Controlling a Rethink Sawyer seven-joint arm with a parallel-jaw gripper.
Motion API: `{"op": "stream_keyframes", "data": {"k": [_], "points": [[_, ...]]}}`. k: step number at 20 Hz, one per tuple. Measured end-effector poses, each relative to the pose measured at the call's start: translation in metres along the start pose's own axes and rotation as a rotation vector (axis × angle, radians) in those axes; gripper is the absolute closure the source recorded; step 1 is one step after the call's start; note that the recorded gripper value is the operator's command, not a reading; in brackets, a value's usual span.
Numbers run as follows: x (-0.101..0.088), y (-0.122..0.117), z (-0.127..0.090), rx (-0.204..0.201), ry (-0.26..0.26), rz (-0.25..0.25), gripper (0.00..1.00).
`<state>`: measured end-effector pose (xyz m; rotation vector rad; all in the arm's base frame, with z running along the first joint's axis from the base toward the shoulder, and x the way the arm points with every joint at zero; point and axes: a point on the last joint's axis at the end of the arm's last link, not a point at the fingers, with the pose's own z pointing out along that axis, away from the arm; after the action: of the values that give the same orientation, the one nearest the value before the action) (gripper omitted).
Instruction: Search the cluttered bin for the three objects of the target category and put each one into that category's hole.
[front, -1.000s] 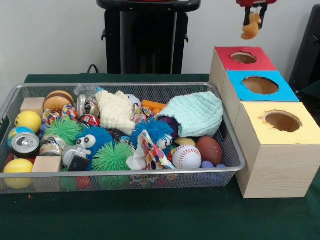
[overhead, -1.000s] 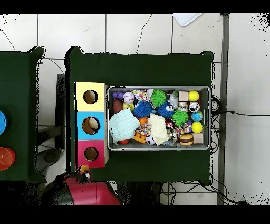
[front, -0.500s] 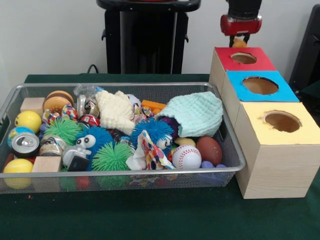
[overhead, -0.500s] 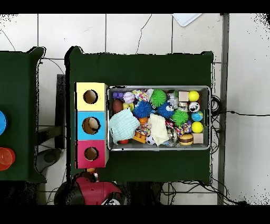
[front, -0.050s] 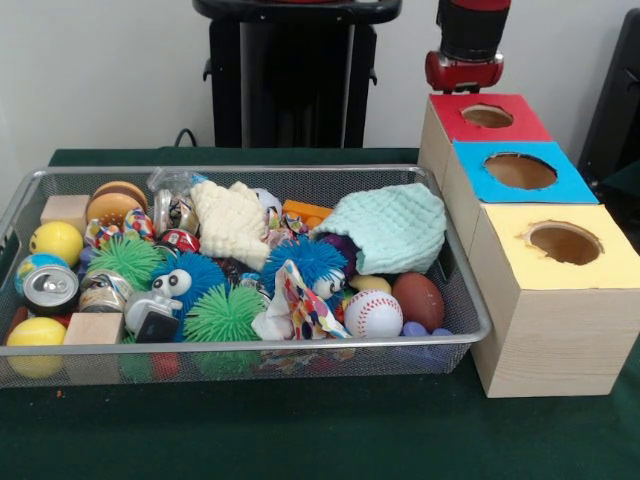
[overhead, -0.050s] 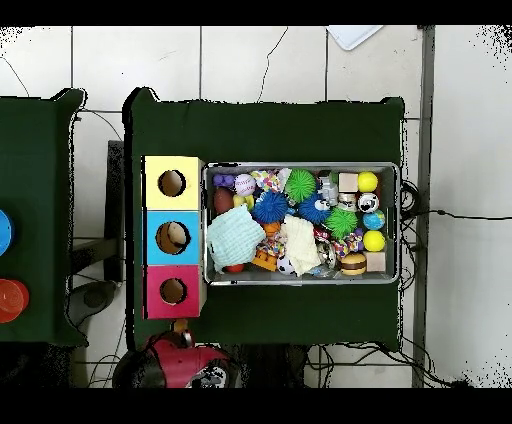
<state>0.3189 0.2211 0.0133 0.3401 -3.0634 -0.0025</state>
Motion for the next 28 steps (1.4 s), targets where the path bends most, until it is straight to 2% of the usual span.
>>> {"op": "stream_keyframes", "data": {"k": [7,11,16,19,25,28], "points": [[-0.002,0.001,-0.004,0.005,-0.008,-0.005,1.0],[-0.008,0.001,-0.021,0.002,-0.011,-0.006,1.0],[-0.015,0.002,-0.06,-0.01,0.034,-0.003,1.0],[-0.016,-0.001,-0.07,-0.009,0.047,0.002,1.0],[-0.028,-0.011,-0.077,0.006,0.026,0.021,1.0],[-0.042,-0.016,-0.079,0.014,0.006,0.029,1.0]]}}
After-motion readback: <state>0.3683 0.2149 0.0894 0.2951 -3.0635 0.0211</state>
